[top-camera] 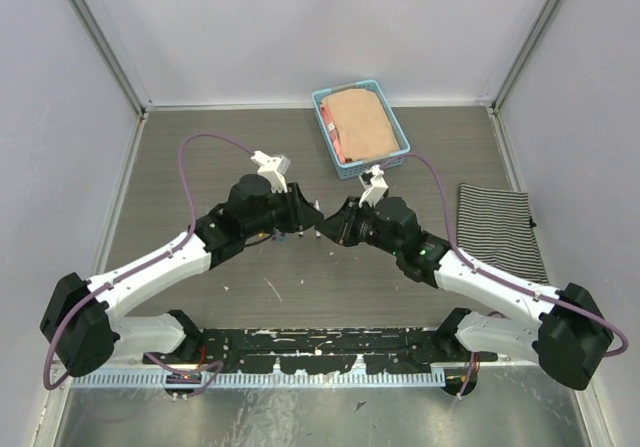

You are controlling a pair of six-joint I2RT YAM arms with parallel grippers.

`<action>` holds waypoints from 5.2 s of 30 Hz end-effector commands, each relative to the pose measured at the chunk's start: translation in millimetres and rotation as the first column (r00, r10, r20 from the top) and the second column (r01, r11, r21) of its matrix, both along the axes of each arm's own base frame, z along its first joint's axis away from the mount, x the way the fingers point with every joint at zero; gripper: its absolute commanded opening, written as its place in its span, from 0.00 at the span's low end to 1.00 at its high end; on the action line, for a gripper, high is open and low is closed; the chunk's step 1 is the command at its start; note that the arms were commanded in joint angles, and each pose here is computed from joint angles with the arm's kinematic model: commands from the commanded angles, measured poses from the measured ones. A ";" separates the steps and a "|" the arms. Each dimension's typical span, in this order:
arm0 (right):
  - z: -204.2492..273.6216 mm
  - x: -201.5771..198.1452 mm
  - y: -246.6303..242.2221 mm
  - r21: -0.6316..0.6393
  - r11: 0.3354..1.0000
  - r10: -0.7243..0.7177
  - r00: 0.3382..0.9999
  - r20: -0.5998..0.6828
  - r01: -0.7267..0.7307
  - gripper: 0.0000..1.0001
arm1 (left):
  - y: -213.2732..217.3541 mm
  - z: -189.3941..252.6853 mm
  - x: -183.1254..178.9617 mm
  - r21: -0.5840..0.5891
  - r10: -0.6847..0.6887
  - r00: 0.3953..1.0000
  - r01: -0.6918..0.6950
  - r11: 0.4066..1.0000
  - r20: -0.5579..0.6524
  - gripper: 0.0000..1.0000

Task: Insert the pens into the pen caps
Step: Adjust the pen, then move the pen cap to the center of the board.

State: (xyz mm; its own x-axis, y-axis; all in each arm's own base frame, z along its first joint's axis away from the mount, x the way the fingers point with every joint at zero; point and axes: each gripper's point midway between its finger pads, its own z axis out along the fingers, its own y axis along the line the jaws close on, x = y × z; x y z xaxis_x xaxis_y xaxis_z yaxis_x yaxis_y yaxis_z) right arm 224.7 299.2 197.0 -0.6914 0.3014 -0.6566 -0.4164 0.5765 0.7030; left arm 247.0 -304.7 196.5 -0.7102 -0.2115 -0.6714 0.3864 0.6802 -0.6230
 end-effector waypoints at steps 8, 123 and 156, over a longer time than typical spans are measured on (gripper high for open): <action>42.6 9.1 10.9 0.070 0.998 -0.004 0.995 0.095 -0.003 0.12 | -7.9 4.5 1.2 -0.049 -0.017 1.000 0.018 0.999 0.008 0.03; -142.2 210.9 -181.0 -0.797 0.573 -0.498 0.853 -0.155 0.190 0.40 | 49.5 -21.2 -26.0 0.373 -0.149 0.989 0.134 0.918 0.010 0.01; -145.2 202.2 -180.9 -0.783 0.589 -0.500 0.852 -0.157 0.202 0.10 | 47.3 -18.0 -30.7 0.351 -0.161 0.987 0.150 0.924 0.002 0.00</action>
